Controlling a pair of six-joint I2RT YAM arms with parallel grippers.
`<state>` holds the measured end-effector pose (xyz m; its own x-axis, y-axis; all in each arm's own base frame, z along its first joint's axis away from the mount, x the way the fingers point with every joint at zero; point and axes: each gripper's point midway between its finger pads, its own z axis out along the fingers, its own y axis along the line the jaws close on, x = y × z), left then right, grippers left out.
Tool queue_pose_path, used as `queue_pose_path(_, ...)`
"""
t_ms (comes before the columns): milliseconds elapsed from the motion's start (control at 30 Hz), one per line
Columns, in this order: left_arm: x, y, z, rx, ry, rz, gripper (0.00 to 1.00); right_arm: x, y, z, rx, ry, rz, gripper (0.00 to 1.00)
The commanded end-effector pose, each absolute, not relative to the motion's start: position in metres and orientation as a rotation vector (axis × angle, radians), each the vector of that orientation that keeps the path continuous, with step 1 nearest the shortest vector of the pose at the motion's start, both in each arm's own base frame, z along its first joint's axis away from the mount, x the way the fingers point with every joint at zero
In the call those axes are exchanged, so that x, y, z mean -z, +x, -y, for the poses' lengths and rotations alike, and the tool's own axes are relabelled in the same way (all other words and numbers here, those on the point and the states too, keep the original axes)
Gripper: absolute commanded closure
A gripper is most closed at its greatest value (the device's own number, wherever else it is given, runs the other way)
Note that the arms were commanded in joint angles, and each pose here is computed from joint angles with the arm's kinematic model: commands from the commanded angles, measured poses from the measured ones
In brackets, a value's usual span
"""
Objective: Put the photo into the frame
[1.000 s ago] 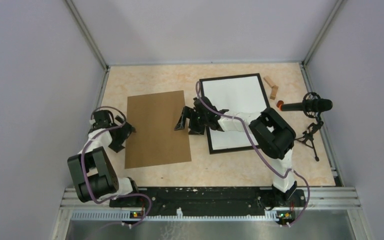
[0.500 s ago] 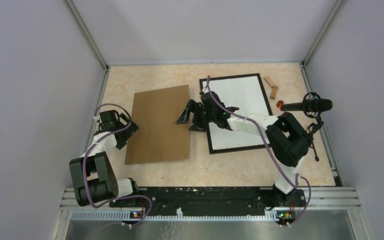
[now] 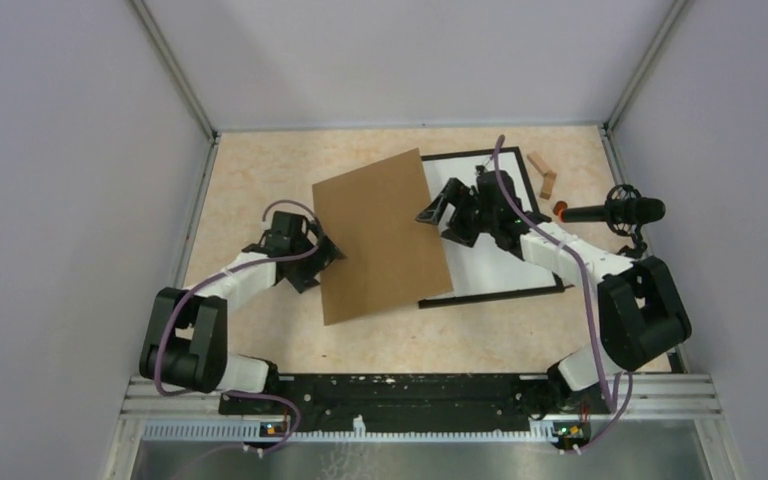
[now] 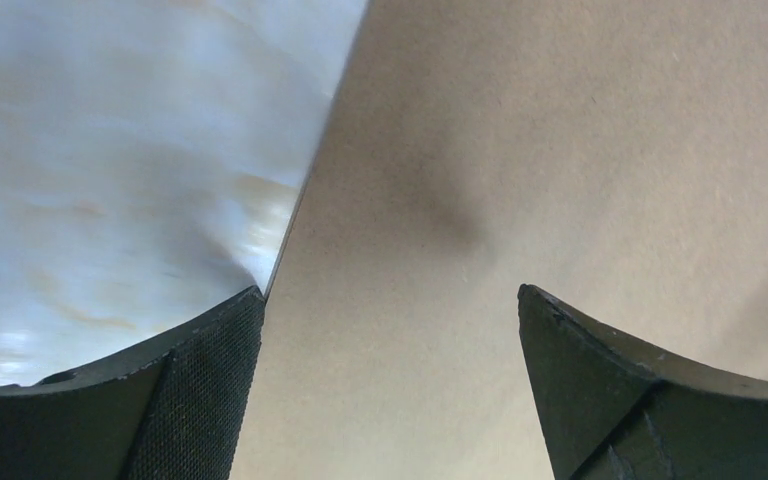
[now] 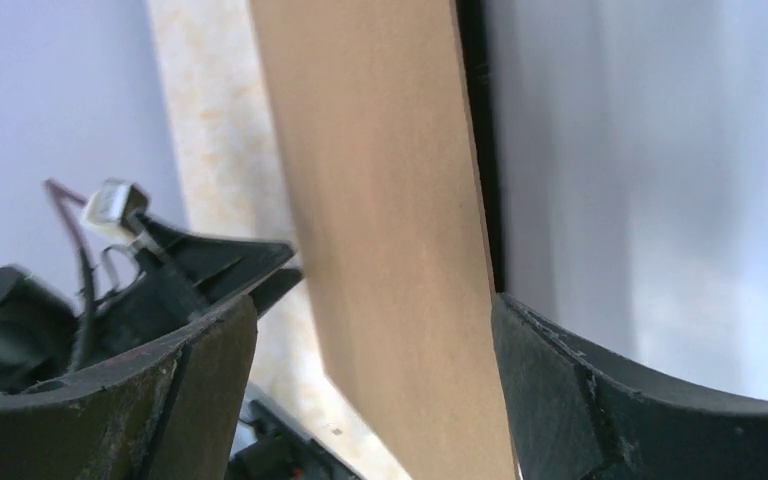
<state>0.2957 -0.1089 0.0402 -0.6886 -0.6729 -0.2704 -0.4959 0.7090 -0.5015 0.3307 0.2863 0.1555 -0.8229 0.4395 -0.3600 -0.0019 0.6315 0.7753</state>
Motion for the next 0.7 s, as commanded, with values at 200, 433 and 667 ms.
queue_pose_path(200, -0.037, 0.253, 0.248, 0.967, -0.820, -2.753, 0.01, -0.118, 0.305, -0.226, -1.075, 0.172, -2.544, 0.15)
queue_pose_path(433, -0.054, 0.270, 0.284, 0.978, -0.673, -2.730, 0.01, -0.094, 0.313, -0.188, -0.969, 0.225, -2.581, 0.15)
queue_pose_path(667, -0.085, 0.297, 0.304, 1.014, -0.577, -2.656, 0.01, -0.078, 0.316, -0.163, -0.869, 0.286, -2.593, 0.15)
